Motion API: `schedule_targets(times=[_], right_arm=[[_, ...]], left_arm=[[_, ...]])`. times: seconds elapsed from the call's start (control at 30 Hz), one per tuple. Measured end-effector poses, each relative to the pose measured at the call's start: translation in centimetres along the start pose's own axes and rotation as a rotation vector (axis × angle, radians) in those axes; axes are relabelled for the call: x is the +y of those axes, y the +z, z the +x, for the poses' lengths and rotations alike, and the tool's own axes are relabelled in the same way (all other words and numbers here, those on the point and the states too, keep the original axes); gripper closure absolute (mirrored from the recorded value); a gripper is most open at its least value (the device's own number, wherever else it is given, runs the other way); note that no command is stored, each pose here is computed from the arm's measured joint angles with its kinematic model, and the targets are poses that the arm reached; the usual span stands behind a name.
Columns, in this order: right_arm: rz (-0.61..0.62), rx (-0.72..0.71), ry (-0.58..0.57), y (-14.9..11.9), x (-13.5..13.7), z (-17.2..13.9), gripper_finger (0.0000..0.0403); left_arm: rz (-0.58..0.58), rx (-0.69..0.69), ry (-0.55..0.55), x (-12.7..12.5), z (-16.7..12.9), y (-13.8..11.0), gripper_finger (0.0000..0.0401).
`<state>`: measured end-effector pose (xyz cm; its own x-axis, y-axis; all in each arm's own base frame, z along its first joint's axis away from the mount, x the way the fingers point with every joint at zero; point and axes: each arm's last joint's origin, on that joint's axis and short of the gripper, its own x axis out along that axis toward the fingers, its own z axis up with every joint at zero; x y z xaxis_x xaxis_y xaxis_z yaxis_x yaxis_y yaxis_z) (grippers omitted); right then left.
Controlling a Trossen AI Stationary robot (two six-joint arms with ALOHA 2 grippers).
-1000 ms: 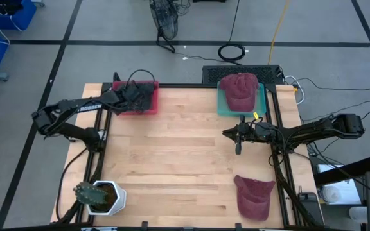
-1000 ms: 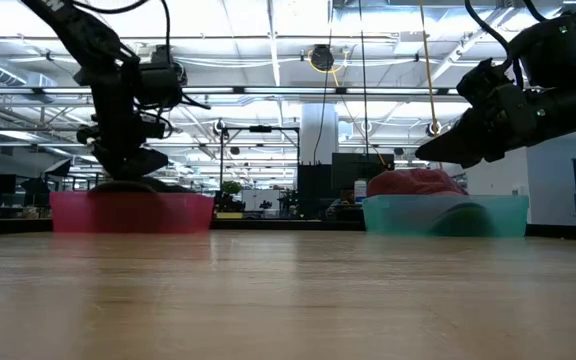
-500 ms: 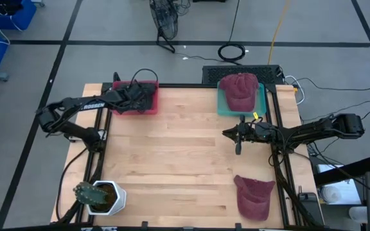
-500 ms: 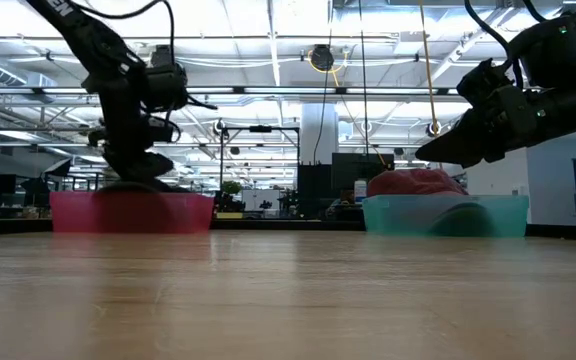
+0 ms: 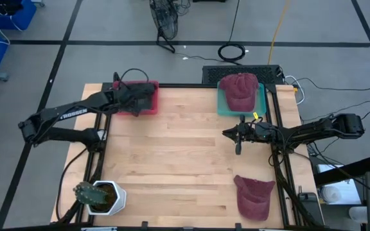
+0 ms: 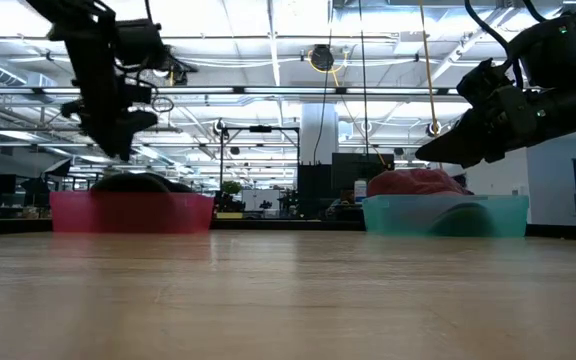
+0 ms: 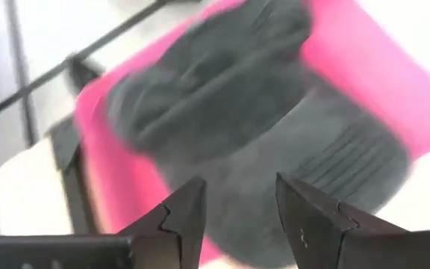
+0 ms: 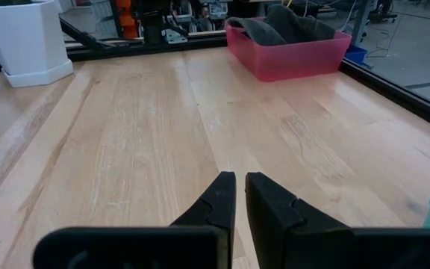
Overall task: Pick & Place hat
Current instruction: Put the black cap into the red bin
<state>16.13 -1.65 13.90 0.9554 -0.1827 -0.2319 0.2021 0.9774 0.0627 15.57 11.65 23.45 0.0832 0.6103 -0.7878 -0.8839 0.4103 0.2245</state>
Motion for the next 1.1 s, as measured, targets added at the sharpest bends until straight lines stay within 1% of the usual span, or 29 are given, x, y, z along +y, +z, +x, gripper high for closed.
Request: schedule_targets(times=[0.07, 0.17, 0.23, 0.33, 0.4, 0.53, 0.77, 0.93, 1.1], right_arm=[[0.0, 0.0, 0.0, 0.0, 0.0, 0.0, 0.038], [0.004, 0.0, 0.0, 0.0, 0.0, 0.0, 0.038], [0.005, -0.001, 0.0, 0.0, 0.0, 0.0, 0.038], [0.005, -0.009, 0.001, 0.1, 0.0, 0.0, 0.038], [0.006, -0.018, 0.002, 0.2, 0.0, 0.0, 0.038], [0.007, -0.03, 0.003, 0.3, 0.0, 0.0, 0.038], [0.007, -0.029, 0.003, 0.3, 0.0, 0.0, 0.038], [0.004, -0.021, 0.002, 0.1, 0.0, 0.0, 0.038], [0.004, -0.01, 0.0, -0.4, -0.1, -0.3, 0.038]], left_arm=[[-0.019, 0.046, 0.04, 0.2, 0.0, -0.7, 0.0235], [-0.034, 0.097, 0.07, 0.2, 0.7, -1.7, 0.0235], [-0.029, 0.127, 0.088, 0.2, 1.5, -2.4, 0.0235], [-0.009, 0.177, 0.147, 0.3, 2.9, -3.3, 0.0235], [-0.012, 0.183, 0.183, 0.3, 3.8, -3.5, 0.0235], [-0.017, 0.176, 0.194, 0.4, 5.6, -3.5, 0.0235], [-0.01, 0.149, 0.204, 0.6, 7.5, -2.6, 0.0236], [0.007, 0.177, 0.218, 1.1, 7.8, -2.7, 0.0236], [0.021, 0.195, 0.207, 1.3, 7.2, -2.8, 0.0235]])
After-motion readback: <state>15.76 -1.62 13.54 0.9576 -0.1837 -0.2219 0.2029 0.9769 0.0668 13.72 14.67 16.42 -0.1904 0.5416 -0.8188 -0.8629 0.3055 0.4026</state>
